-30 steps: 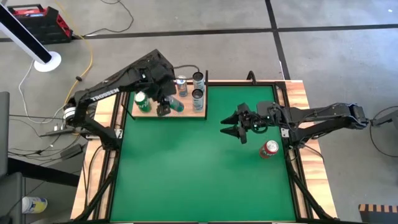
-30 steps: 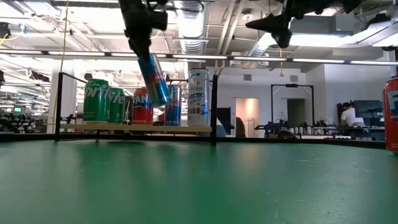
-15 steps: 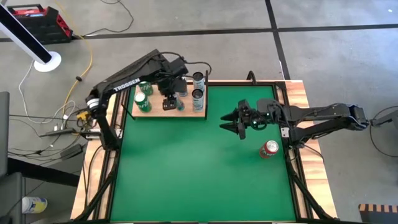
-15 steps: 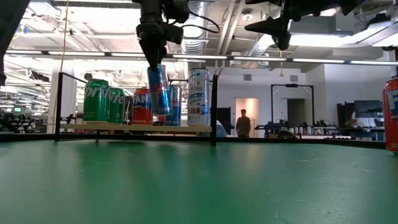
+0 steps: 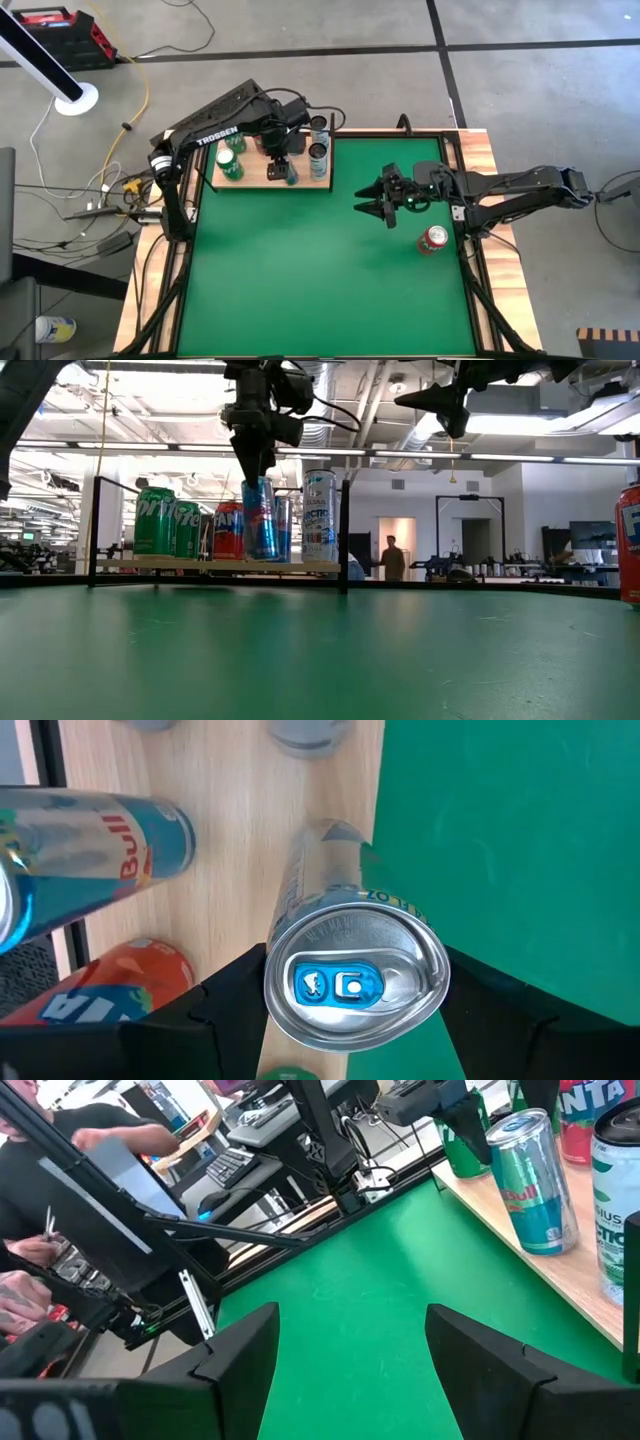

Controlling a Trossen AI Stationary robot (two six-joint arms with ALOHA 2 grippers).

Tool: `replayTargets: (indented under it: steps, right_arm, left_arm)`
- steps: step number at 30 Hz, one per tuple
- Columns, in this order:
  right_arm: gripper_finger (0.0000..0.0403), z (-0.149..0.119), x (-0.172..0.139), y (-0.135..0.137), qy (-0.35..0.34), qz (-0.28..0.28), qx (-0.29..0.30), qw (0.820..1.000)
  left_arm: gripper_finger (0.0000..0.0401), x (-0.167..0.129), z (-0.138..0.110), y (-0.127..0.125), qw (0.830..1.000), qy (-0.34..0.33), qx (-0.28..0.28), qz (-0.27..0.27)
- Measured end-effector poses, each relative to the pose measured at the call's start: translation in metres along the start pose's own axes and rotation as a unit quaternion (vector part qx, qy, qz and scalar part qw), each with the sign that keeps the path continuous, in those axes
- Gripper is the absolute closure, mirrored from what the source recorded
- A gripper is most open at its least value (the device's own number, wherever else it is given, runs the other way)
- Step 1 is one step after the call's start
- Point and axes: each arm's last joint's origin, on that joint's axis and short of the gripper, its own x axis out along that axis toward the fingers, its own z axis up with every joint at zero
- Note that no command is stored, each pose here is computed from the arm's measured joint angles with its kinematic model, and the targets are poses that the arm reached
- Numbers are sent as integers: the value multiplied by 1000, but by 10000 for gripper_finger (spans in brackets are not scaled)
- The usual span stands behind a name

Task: Place canned beverage on shelf
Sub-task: Put the blue soda can on the shelf aligned with the other blue soda can

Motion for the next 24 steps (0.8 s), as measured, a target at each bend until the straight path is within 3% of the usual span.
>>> replayTargets:
  steps: [5, 13, 24]
  right_arm:
    - [128, 0, 0, 0, 2, -1, 0, 1000]
    - [128, -1, 0, -1, 8, -3, -1, 1000]
    - [128, -3, 0, -2, 17, -8, -6, 1000]
  left_arm:
    - [168, 2, 0, 0, 1000, 5, -1, -1]
    - [88, 3, 3, 3, 1000, -3, 3, 24]
    - [80, -18, 6, 4, 999, -18, -3, 36]
